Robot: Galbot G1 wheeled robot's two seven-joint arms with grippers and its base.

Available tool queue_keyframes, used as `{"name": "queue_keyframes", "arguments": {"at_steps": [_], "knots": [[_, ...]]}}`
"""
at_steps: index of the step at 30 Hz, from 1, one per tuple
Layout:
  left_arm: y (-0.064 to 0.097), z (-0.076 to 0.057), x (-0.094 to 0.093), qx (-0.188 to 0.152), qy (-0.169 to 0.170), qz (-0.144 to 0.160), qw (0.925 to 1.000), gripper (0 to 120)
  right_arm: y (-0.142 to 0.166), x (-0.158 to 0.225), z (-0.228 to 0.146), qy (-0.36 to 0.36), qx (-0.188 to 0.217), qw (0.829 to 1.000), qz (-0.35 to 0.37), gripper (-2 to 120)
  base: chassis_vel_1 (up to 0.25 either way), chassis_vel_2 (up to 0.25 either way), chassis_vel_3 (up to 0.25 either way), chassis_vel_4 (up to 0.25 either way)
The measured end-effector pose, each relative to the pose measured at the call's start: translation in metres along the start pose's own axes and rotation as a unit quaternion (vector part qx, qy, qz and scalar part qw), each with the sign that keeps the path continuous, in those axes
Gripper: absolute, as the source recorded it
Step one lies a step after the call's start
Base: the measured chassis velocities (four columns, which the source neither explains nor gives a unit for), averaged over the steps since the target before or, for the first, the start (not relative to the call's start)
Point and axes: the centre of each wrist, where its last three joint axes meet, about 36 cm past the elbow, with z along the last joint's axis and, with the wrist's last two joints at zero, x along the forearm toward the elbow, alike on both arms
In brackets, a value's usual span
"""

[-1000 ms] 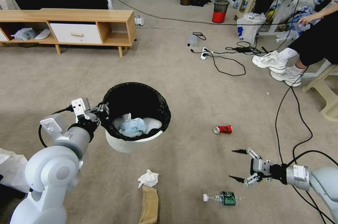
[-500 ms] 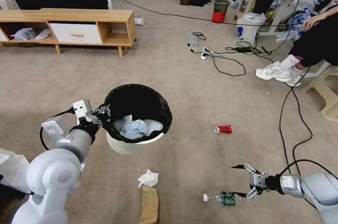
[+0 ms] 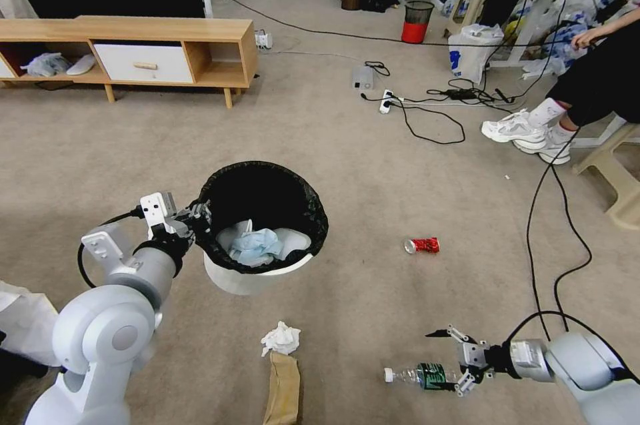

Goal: Pick up the trash bin and place the garbage on the floor into it.

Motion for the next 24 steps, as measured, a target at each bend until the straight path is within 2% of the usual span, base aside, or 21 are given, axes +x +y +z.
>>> {"name": "queue_keyframes", "arguments": {"at_steps": [13,24], "knots": [[-0.001,0.002,0.0,0.003,-0.005,-0.002,1.0,6,-0.025,-0.042,0.01,0.001,0.003,1.0,-0.028,100,0.0,0.0,0.0,0.0],[-0.002,0.002,-0.001,0.006,-0.007,-0.002,1.0,6,-0.029,-0.064,0.014,0.008,0.0,0.999,-0.045,100,0.0,0.0,0.0,0.0]]}}
